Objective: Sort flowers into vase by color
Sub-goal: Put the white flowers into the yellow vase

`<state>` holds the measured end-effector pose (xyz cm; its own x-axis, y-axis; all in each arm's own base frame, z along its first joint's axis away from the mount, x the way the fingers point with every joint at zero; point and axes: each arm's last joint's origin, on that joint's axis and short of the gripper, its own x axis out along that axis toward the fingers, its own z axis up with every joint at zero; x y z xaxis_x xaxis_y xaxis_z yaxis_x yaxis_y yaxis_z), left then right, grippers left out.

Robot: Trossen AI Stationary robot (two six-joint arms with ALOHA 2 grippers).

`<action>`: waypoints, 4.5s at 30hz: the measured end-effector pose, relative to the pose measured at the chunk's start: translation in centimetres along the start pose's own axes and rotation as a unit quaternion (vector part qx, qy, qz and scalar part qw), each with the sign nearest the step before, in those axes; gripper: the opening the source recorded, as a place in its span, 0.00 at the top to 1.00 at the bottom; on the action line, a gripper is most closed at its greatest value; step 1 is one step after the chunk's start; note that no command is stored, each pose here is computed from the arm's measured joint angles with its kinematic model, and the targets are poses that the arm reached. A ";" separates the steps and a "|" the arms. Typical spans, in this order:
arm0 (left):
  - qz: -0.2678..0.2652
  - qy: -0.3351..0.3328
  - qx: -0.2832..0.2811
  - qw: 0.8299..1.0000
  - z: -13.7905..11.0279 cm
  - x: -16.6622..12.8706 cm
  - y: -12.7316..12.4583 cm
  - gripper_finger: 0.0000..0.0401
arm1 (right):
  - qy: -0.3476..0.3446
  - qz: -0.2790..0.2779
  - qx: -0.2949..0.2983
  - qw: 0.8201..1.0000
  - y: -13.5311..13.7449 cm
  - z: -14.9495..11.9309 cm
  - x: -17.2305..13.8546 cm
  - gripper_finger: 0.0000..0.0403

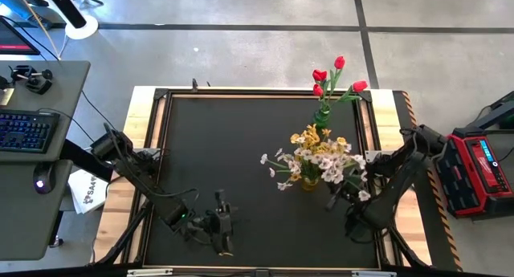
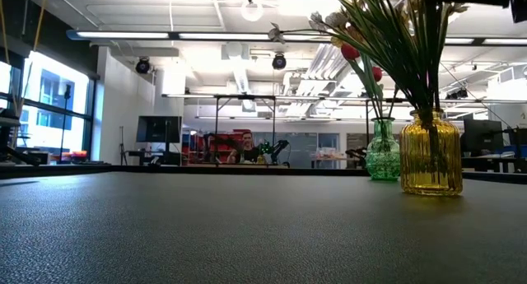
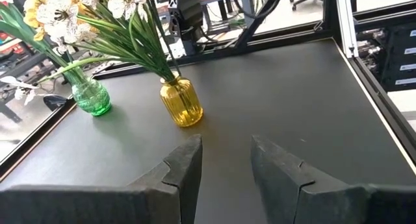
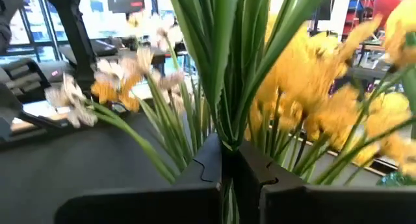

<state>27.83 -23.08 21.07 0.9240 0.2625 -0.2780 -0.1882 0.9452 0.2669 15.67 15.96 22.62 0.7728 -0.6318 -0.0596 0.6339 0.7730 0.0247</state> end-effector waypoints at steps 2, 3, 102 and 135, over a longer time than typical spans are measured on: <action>0.000 0.000 0.000 1.000 0.0 0.0 0.0 0.70 | 0.001 0.001 0.003 1.000 0.0 0.8 -0.1 1.00; 0.000 0.000 0.000 1.000 0.0 0.0 0.0 0.70 | 0.001 0.002 0.000 1.000 -0.1 1.1 -0.1 1.00; -0.026 0.002 -0.028 0.999 0.0 0.0 -0.2 0.70 | 0.263 -0.028 -0.057 0.963 1.0 -4.6 -0.6 0.49; -0.040 0.005 -0.029 0.999 0.0 0.0 -0.3 0.70 | 0.412 0.123 -0.028 0.902 3.3 -4.1 -7.4 0.48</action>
<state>27.85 -23.35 21.04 0.9338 0.1864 -0.3054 -0.1323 0.9729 0.1895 11.93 23.38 19.03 0.5902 -0.2023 -0.7815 0.4268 0.8999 0.0893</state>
